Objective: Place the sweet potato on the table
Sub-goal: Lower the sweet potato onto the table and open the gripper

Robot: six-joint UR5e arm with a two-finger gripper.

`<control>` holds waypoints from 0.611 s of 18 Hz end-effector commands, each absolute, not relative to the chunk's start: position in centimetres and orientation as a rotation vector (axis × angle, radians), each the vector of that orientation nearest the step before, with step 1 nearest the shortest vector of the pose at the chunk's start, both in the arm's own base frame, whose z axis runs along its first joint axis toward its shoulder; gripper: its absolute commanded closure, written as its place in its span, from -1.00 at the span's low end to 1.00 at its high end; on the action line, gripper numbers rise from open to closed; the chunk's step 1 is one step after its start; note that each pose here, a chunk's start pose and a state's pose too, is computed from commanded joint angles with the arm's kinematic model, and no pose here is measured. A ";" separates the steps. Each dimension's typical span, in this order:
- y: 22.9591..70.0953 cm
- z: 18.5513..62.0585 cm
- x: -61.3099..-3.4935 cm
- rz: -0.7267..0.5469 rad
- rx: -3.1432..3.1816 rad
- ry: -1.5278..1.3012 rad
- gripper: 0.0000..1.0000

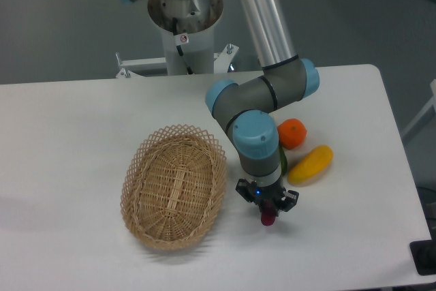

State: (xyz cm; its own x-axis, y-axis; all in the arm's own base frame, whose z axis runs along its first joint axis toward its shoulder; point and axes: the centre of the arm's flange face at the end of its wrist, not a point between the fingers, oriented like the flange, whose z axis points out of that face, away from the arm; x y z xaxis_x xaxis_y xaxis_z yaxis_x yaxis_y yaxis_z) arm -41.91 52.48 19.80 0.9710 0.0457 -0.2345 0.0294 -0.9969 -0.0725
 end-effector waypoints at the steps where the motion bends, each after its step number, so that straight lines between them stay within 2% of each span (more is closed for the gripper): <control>1: 52.4 19.7 -41.9 0.364 -3.052 -0.058 0.28; 5: 52.6 20.1 -41.9 0.372 -3.046 -0.059 -0.05; 9: 52.8 21.0 -42.2 0.390 -3.033 -0.053 -0.99; 11: 53.1 22.0 -42.4 0.407 -3.016 -0.061 -1.00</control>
